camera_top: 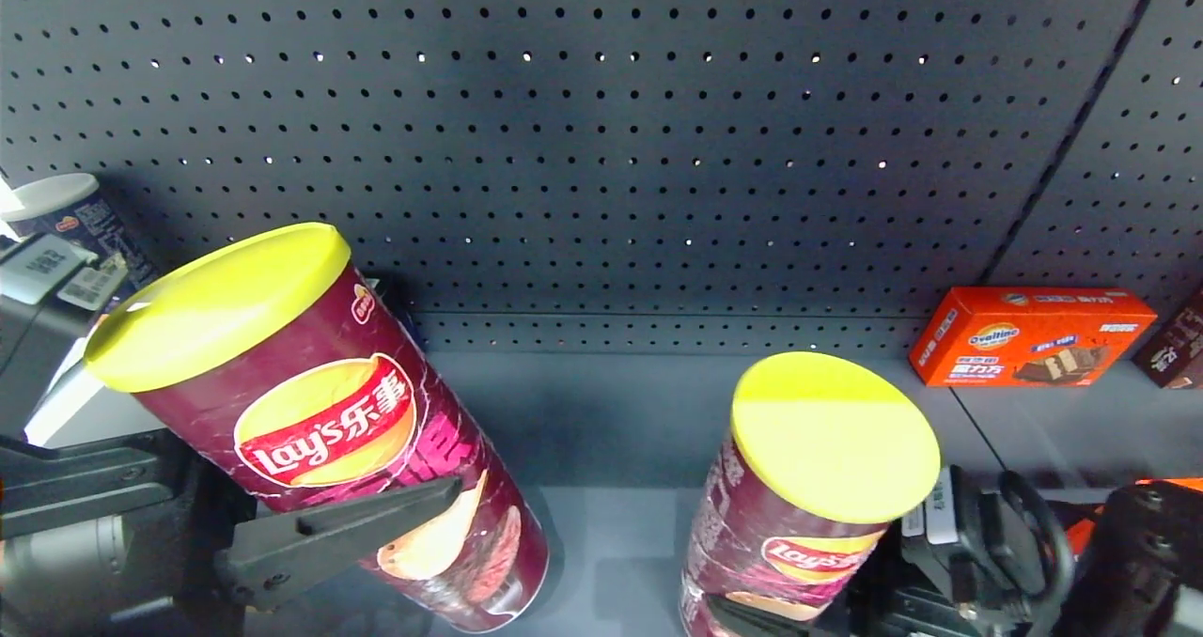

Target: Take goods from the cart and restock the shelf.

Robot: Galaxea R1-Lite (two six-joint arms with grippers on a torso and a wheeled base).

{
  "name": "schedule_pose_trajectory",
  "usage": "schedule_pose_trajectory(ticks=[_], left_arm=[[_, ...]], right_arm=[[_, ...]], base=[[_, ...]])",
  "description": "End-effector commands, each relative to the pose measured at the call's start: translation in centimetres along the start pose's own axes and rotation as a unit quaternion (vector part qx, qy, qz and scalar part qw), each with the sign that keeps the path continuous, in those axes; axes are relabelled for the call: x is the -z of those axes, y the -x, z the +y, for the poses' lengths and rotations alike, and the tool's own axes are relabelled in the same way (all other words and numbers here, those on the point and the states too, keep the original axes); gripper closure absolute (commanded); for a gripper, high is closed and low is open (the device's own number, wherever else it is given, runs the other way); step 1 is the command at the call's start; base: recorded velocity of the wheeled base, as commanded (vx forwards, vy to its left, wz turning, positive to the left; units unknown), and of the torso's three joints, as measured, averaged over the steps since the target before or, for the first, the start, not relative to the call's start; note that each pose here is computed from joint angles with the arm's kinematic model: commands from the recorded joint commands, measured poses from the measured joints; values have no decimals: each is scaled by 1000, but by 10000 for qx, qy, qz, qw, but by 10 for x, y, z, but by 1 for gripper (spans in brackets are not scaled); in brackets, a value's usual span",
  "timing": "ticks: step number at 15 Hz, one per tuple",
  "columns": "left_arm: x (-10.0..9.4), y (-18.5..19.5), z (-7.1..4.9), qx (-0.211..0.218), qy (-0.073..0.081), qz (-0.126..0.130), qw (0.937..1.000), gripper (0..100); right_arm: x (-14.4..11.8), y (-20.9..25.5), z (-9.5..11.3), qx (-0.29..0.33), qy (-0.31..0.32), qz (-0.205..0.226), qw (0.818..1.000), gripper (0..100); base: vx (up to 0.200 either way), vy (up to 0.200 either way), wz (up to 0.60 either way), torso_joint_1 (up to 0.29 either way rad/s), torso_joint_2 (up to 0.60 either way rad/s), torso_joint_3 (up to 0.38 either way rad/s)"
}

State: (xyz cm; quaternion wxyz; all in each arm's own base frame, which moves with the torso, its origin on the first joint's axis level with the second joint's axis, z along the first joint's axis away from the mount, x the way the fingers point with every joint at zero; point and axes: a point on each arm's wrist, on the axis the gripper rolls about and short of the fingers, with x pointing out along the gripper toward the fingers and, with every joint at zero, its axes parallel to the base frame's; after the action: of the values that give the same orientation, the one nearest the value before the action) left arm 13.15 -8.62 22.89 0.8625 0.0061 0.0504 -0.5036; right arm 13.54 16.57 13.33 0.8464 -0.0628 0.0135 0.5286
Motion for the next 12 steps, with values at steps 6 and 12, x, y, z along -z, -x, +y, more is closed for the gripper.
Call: schedule_pose_trajectory(ticks=[6,12], left_arm=[[0,0,-1,19,-14,-8,10000,100],[1,0,-1,11,-2,12,10000,100]], right_arm=[[-5,14,5,-59,55,-127,9999,100],[1,-9,4,-170,27,34,9998,100]], base=[[0,0,0,0,0,0],[0,0,0,0,0,0]])
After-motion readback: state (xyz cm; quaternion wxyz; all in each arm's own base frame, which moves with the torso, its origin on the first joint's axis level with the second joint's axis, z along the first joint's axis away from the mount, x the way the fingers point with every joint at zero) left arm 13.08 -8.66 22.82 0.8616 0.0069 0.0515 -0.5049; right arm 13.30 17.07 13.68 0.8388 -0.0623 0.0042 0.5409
